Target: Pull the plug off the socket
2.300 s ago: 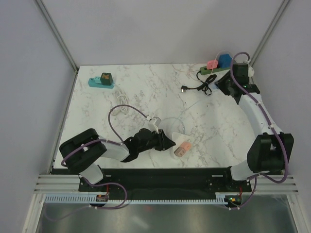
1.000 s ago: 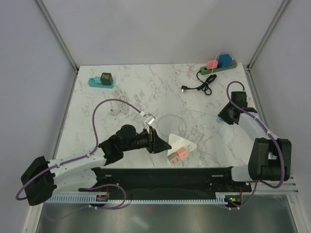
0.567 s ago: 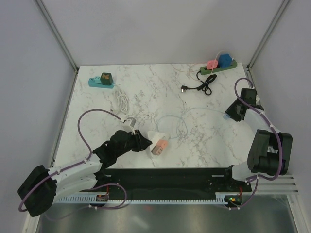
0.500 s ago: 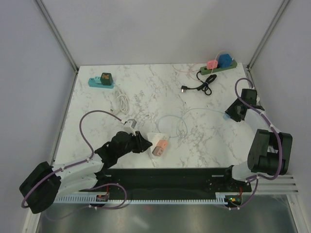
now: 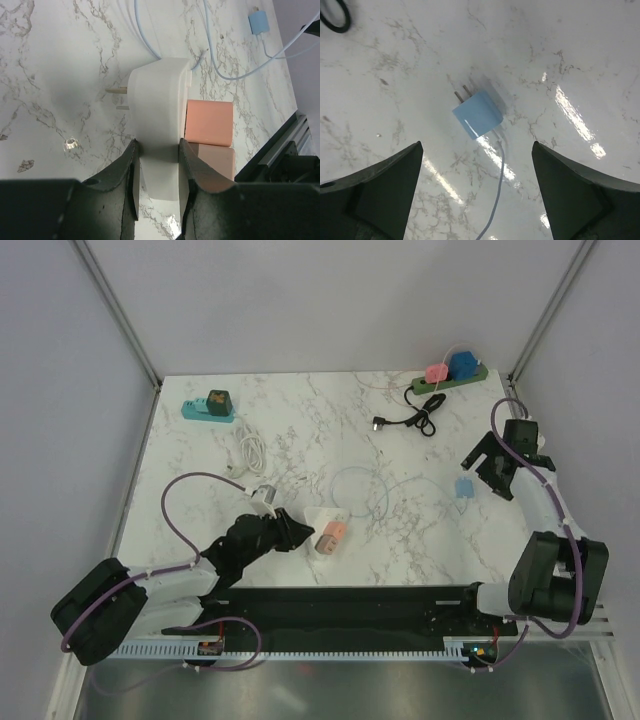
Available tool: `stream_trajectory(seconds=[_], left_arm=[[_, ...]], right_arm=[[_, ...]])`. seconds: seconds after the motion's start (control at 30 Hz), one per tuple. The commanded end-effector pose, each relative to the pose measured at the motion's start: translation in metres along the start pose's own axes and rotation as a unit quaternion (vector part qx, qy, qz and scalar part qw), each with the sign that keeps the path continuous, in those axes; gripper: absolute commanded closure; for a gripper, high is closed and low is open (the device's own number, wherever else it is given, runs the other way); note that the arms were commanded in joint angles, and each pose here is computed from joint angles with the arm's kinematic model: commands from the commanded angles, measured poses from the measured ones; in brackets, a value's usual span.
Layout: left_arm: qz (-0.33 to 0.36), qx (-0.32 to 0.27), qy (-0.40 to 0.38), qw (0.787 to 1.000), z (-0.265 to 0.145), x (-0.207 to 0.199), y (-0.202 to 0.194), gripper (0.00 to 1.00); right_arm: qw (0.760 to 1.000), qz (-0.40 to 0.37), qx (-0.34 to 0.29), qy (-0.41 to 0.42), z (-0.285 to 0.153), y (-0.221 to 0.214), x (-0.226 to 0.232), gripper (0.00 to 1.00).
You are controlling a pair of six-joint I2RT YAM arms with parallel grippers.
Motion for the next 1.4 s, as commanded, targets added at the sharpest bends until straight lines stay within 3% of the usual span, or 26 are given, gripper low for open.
stream_trajectory(seconds=[0.0,0.2,0.33,0.5,0.6,0.7,0.73,0.83,0.93,1.1,1.37], left_arm=[[-0.014,-0.016,0.022,1.0,-0.004,0.012,-0.01,0.98],[-0.048,-0.003,0.021,0.999,-0.008,0.016,-0.021,0.98],[-0.048,-0.005,0.016,0.999,-0.01,0.017,-0.024,0.98],[-0.03,-0.003,0.016,0.999,-0.009,0.017,-0.023,0.98],[-0.025,-0.003,0.022,0.999,-0.009,0.018,-0.023,0.98],[-0.023,-0.002,0.025,0.999,-0.008,0.019,-0.023,0.98],[-0.024,-0.002,0.025,0.999,-0.008,0.019,-0.023,0.98],[-0.025,0.0,0.024,0.999,-0.008,0.019,-0.023,0.98],[-0.024,-0.001,0.025,0.999,-0.008,0.019,-0.023,0.98],[-0.021,-0.001,0.027,0.999,-0.009,0.02,-0.023,0.98],[-0.018,0.007,0.026,0.999,-0.006,0.019,-0.023,0.98]], right_arm=[[0.996,-0.001,-0.063,0.064,-0.06,0.021,0.015,0.02],[0.98,-0.039,-0.069,0.185,-0.131,-0.014,0.046,0.02],[0.943,-0.031,0.015,0.331,-0.16,-0.052,0.055,0.02],[0.908,0.012,0.091,0.41,-0.17,-0.095,0.066,0.03],[0.907,0.006,0.096,0.411,-0.176,-0.123,0.075,0.04],[0.904,-0.064,0.132,0.401,-0.178,-0.168,0.091,0.04],[0.916,-0.08,0.126,0.373,-0.166,-0.18,0.099,0.04],[0.919,-0.114,0.116,0.359,-0.172,-0.208,0.117,0.05],[0.928,-0.116,0.124,0.331,-0.164,-0.231,0.12,0.07],[0.952,-0.059,0.141,0.265,-0.137,-0.254,0.114,0.07],[0.95,-0.031,0.17,0.258,-0.124,-0.272,0.122,0.12]])
Point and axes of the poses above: each gripper's point midway between its finger pads, its own z axis out along the fingers, its own x axis along the line the jaws close on, y = z × x, the point moved 10 cm from there along -z, back along the fingers, and after that the axes turned 8 degrees about z, right-handed, at the moved point
